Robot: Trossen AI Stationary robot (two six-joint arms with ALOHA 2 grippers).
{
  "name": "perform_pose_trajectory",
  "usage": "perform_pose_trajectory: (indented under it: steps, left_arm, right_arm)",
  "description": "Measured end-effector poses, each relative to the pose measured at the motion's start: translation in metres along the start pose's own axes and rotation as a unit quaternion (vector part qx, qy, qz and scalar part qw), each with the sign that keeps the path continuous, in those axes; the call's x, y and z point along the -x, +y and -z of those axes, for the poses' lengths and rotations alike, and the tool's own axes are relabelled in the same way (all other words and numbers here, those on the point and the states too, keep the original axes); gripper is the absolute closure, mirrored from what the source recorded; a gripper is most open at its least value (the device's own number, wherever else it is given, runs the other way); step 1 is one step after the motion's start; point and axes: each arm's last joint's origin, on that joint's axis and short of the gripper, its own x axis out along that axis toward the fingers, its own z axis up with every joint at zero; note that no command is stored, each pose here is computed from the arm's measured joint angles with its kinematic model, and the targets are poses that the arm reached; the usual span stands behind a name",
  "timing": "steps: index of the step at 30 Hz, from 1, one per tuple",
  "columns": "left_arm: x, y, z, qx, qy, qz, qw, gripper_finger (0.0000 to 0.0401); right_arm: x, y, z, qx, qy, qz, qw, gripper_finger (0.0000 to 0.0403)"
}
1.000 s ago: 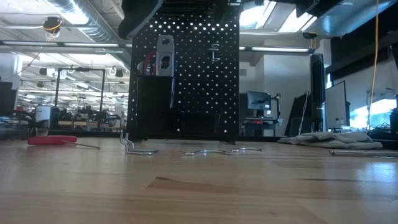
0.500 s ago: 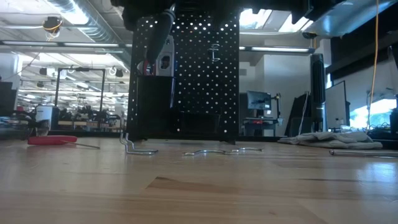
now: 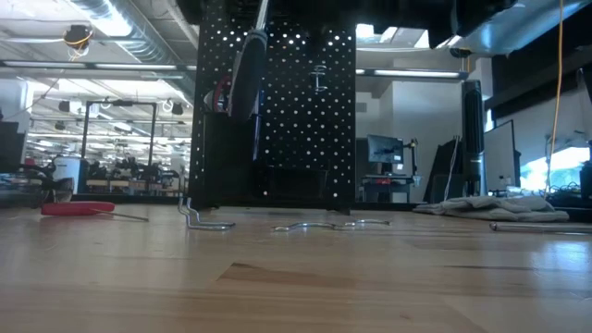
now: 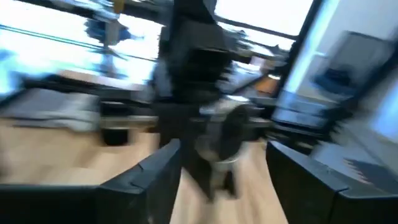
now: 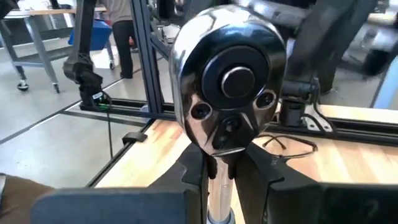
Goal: Hang tools onto peg board
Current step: Put the ratchet wrench into the left bin on the pegboard
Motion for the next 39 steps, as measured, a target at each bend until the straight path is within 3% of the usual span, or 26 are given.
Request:
perform_pose_trajectory:
  steps: [4,8,17,31,34,39]
  left_arm:
    - [-0.019,0.006,0.011,0.013,0.028,0.049,0.998,0.0160]
    - [-0.033,0.007,0.011,0.012,-0.014,0.089,0.996,0.0155]
    - [-0.035,0.009,0.010,0.005,-0.017,0.131,0.991,0.0159]
    - [-0.041,0.015,0.013,-0.031,-0.012,0.137,0.990,0.0327]
    - [-0.041,0.017,0.011,-0.033,-0.015,0.134,0.990,0.0347]
    - [-0.027,0.019,0.000,-0.038,-0.027,0.103,0.994,0.0347]
  right_arm:
    - [-0.005,0.001,-0.005,0.003,-0.015,-0.024,1.000,0.0348]
    - [-0.012,0.001,-0.008,0.004,-0.016,-0.052,0.999,0.0348]
    - [-0.015,0.002,-0.007,0.003,-0.005,-0.063,0.998,0.0348]
    - [-0.015,0.002,-0.008,0.014,-0.010,-0.068,0.998,0.0343]
    - [-0.015,0.002,-0.008,0.017,-0.009,-0.065,0.998,0.0338]
    - [-0.005,0.001,-0.019,0.004,0.015,-0.043,0.999,0.0315]
